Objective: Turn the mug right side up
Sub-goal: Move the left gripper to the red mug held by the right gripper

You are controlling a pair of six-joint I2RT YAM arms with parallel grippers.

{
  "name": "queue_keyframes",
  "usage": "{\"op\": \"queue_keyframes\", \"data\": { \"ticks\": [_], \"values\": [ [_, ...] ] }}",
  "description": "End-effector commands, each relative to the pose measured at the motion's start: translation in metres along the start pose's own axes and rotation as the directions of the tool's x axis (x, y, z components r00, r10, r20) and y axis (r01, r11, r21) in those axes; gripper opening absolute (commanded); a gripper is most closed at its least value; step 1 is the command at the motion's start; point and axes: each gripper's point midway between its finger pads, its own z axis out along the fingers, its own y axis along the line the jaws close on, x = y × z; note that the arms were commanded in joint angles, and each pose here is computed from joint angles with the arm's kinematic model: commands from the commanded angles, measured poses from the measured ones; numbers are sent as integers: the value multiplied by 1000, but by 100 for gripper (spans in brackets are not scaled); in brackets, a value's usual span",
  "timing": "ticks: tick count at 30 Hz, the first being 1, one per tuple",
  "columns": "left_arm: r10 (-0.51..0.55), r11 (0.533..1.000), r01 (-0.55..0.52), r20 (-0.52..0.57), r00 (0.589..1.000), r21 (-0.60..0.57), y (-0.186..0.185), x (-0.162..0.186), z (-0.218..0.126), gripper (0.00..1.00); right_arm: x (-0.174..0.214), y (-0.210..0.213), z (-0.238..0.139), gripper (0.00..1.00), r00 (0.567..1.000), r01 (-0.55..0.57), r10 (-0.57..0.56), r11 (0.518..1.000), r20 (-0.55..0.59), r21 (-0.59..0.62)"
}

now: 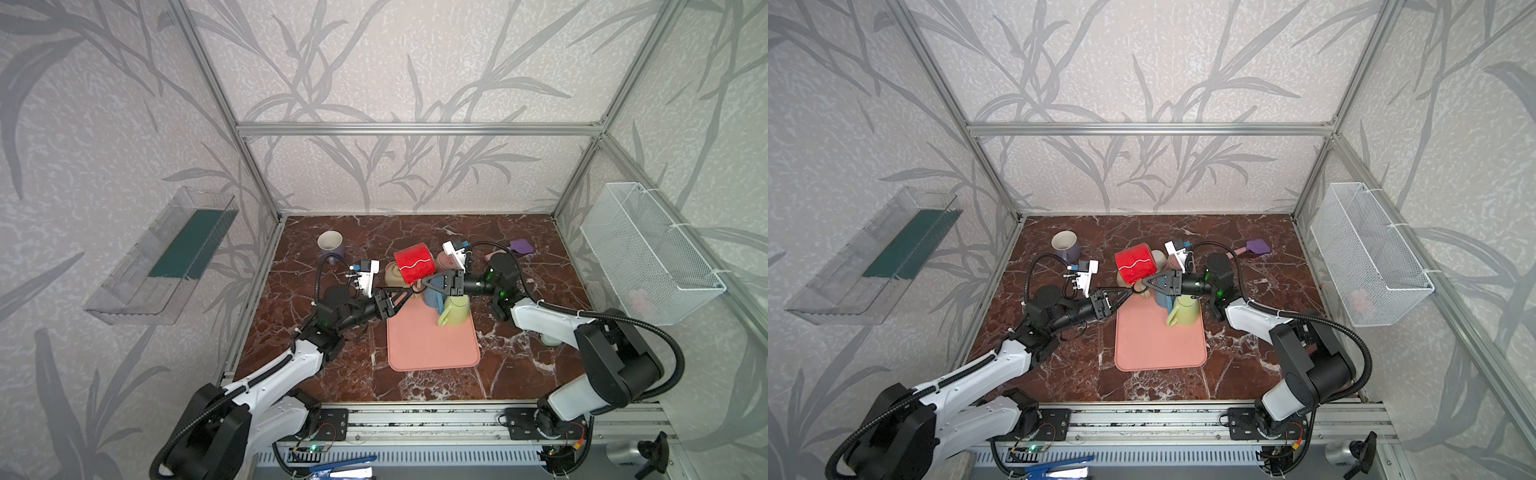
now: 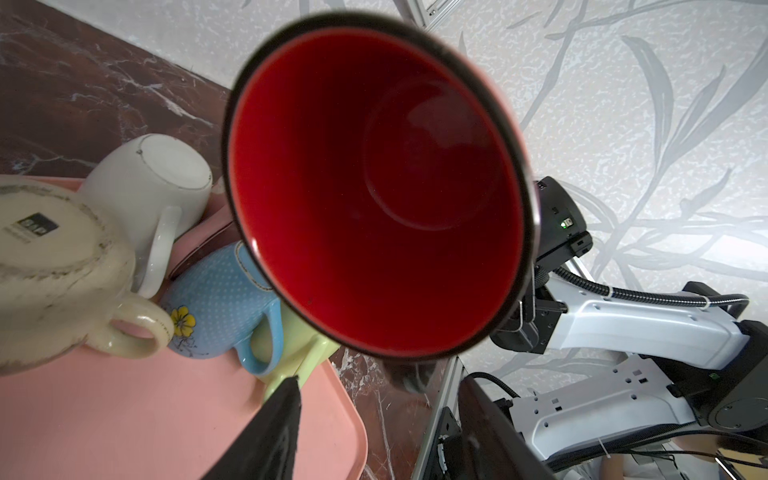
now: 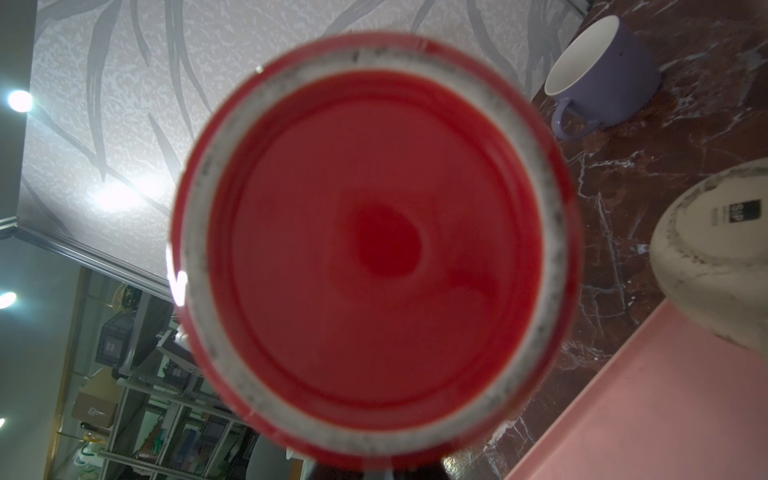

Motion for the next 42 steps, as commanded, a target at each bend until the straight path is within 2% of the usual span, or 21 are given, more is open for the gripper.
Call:
{"op": "queue_keyframes", "data": {
  "ticks": [1, 15, 18, 22, 39, 42],
  "values": [
    [71, 992, -75, 48, 996, 100, -31, -21, 7, 56, -19, 38, 0, 0, 986, 167, -164, 981, 32, -99],
    [43, 985, -52, 62, 997, 166, -33, -32, 29, 45, -18, 42, -1, 0, 984, 179, -174, 974, 45, -136],
    [48, 982, -59, 67, 997, 177, -37, -37, 31, 41, -16, 38, -1, 0, 982, 186, -180, 972, 54, -142],
    [51, 981, -64, 75, 996, 182, -40, -41, 32, 29, -14, 35, -1, 0, 983, 181, -175, 971, 56, -154],
    [52, 981, -67, 89, 995, 182, -41, -43, 33, 23, 7, 21, 11, 0, 979, 201, -203, 974, -7, -101],
    [52, 982, -68, 93, 994, 177, -39, -43, 32, 12, 7, 21, 11, 0, 979, 203, -205, 974, -7, -98]
  ]
}}
